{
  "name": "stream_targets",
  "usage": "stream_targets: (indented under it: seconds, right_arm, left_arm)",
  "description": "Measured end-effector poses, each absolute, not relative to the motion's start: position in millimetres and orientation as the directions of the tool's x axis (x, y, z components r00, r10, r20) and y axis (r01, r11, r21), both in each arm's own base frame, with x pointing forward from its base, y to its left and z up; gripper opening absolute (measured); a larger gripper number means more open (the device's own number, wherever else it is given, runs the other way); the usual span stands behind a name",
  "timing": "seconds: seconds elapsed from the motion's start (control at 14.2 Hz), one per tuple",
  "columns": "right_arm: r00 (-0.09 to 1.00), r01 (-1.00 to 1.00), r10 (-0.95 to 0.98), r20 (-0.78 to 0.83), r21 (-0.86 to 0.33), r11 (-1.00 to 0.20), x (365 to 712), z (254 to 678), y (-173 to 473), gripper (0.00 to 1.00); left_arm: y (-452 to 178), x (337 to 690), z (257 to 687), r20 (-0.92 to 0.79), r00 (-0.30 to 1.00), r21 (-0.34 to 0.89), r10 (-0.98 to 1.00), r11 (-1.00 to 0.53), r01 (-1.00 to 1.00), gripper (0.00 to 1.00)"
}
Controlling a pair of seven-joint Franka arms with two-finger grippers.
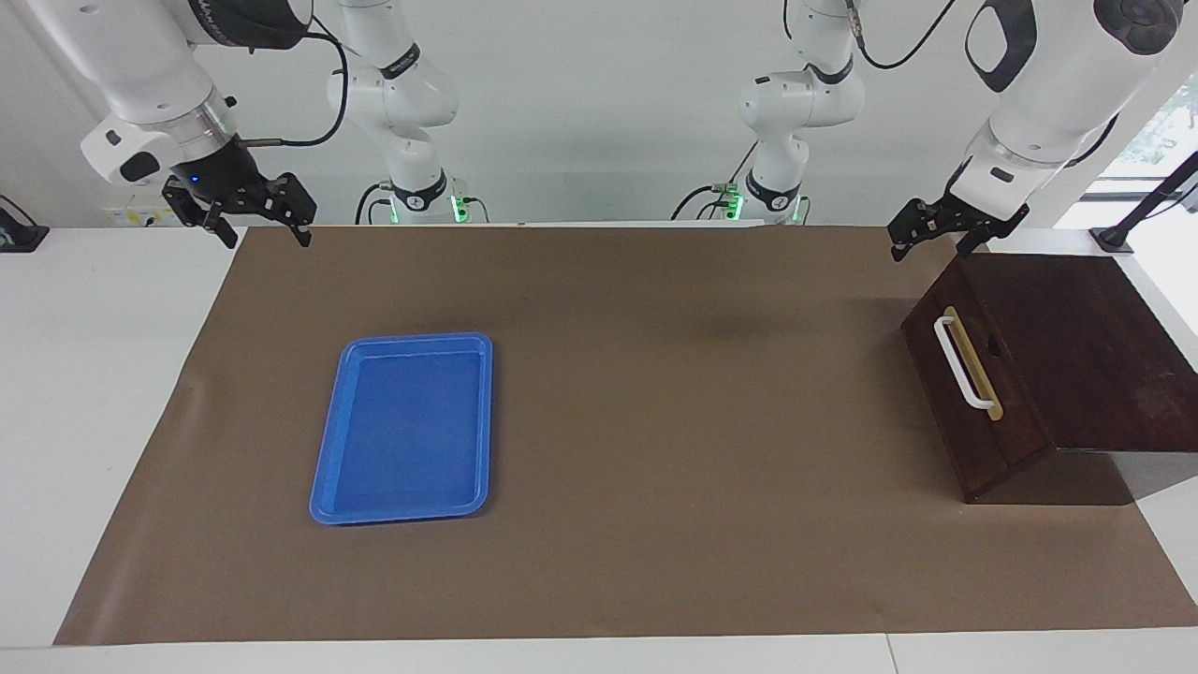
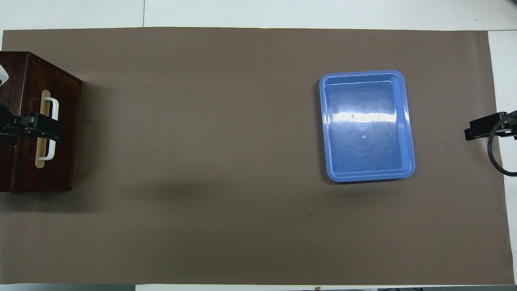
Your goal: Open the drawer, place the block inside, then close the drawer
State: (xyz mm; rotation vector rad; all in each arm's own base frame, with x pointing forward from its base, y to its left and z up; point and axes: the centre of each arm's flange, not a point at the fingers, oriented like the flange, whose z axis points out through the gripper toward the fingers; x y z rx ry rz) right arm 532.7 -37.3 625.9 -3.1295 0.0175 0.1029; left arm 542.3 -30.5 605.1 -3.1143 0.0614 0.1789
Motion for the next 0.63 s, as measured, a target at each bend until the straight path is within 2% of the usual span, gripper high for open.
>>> stream_targets:
  seconds: [0.63]
  right_arm:
    - [0.998,-0.011,-0.011,-0.066,-0.010,-1.000,532.7,625.9,-37.3,1.00]
  left_arm:
    - [-37.0,542.0,603.1,-0.117,0.992,-0.003,-0.053,-0.999,-0.054,1.00]
